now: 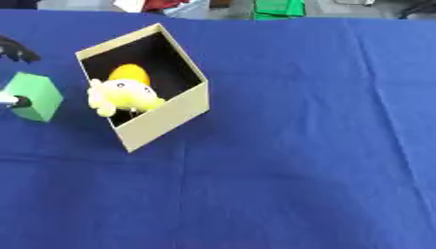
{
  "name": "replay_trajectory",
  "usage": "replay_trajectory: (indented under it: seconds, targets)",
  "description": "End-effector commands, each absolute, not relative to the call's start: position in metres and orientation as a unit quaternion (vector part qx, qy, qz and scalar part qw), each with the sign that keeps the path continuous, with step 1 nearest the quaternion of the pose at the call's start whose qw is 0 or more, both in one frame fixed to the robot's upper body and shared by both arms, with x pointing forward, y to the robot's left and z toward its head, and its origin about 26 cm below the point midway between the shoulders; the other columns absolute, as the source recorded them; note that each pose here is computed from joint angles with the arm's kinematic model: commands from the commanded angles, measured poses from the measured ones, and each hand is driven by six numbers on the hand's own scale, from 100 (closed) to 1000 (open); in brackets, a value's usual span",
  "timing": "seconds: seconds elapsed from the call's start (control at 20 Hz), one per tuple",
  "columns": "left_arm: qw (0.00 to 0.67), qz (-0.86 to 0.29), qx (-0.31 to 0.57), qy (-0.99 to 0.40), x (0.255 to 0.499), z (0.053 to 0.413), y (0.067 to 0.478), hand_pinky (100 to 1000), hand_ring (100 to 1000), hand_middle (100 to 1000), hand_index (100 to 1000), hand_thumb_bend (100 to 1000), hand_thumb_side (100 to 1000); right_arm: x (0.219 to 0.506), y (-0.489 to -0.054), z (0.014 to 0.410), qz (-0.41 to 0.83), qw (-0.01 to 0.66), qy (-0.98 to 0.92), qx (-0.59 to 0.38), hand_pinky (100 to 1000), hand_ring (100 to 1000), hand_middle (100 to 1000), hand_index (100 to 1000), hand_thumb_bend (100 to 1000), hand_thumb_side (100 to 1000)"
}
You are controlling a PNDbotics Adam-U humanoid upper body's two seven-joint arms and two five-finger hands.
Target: Pick up objects on the table and place them in the box.
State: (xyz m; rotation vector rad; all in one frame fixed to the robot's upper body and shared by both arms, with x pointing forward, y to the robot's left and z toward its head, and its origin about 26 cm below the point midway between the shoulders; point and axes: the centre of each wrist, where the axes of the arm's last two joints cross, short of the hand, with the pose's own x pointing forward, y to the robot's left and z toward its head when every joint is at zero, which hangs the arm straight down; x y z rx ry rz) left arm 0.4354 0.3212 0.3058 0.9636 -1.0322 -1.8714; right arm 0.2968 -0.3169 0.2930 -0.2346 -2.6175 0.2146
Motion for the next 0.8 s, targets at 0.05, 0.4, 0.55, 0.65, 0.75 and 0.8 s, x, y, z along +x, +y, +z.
replay_trajectory:
  seconds: [0.05, 0.4, 0.55, 0.65, 0.75, 0.8]
  targets:
    - [0.373, -0.747, 0.399, -0.378, 0.4308, 0.3198, 0.3249, 898, 921, 889, 1000, 560, 571, 0.2927, -0.3164, 0.302, 0.083, 0.238, -0.964, -0.086, 896, 880, 768, 883, 100, 880]
    - [0.343, -0.766, 0.428, -0.335, 0.4267, 0.3228, 0.3212, 905, 924, 885, 1000, 508, 551, 0.2932, -0.315, 0.3008, 0.08, 0.244, -0.963, -0.085, 895, 876, 764, 881, 100, 886]
    - [0.342, -0.769, 0.425, -0.333, 0.4285, 0.3201, 0.3216, 902, 919, 879, 977, 478, 542, 0.2934, -0.3147, 0.3005, 0.078, 0.245, -0.963, -0.084, 895, 876, 763, 881, 100, 887]
    - [0.343, -0.77, 0.423, -0.331, 0.4298, 0.3187, 0.3218, 901, 918, 877, 976, 472, 539, 0.2934, -0.3147, 0.3003, 0.077, 0.245, -0.963, -0.084, 895, 876, 763, 881, 100, 887]
    - [0.345, -0.772, 0.421, -0.327, 0.4307, 0.3167, 0.3223, 893, 912, 873, 971, 441, 524, 0.2935, -0.3146, 0.3, 0.075, 0.246, -0.963, -0.084, 896, 876, 762, 880, 100, 890]
    - [0.346, -0.774, 0.42, -0.324, 0.4313, 0.3153, 0.3225, 888, 908, 869, 970, 436, 525, 0.2935, -0.3146, 0.2998, 0.073, 0.246, -0.963, -0.084, 896, 876, 762, 880, 100, 890]
